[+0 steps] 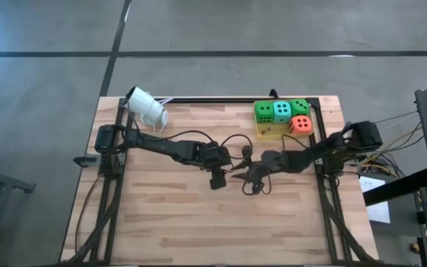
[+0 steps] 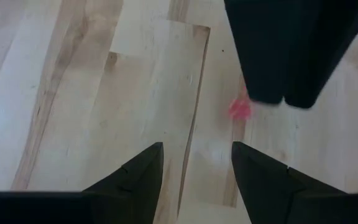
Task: Pick & Place Dice
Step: Put the small red dice into the yellow bin
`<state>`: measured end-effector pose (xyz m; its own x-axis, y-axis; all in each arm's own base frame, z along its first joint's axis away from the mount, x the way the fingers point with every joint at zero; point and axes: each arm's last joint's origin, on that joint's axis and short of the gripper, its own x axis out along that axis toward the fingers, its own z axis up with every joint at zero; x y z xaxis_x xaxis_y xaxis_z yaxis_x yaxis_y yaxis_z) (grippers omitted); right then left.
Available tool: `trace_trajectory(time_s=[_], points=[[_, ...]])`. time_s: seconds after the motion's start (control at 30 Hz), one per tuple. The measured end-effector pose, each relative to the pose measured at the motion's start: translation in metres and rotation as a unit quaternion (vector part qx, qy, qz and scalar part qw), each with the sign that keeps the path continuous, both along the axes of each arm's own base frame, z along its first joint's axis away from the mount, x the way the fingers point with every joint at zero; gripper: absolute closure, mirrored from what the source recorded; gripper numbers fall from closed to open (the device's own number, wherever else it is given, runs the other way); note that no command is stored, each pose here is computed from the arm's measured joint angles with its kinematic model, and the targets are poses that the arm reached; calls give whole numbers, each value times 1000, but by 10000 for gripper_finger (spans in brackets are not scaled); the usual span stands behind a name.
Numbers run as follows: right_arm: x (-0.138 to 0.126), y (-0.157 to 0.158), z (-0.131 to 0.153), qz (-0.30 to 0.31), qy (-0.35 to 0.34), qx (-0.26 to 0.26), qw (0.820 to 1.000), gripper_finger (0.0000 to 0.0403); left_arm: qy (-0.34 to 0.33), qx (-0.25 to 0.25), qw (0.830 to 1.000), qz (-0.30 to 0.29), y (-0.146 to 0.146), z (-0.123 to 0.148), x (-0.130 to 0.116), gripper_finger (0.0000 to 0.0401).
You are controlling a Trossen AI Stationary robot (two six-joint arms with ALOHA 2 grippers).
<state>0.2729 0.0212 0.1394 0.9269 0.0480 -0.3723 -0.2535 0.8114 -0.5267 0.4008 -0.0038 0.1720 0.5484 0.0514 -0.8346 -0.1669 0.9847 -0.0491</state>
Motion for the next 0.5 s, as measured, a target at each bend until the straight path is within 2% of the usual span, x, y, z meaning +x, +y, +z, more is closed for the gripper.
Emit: trace_trajectory(time_s=[0.2, 0.5], points=[[5, 1, -3, -1, 7, 2, 1000, 278, 2, 0, 1000, 0, 0, 0, 0, 210], [-9, 5, 13, 3, -1, 17, 1000, 284, 29, 0, 1000, 0, 0, 0, -6, 208]])
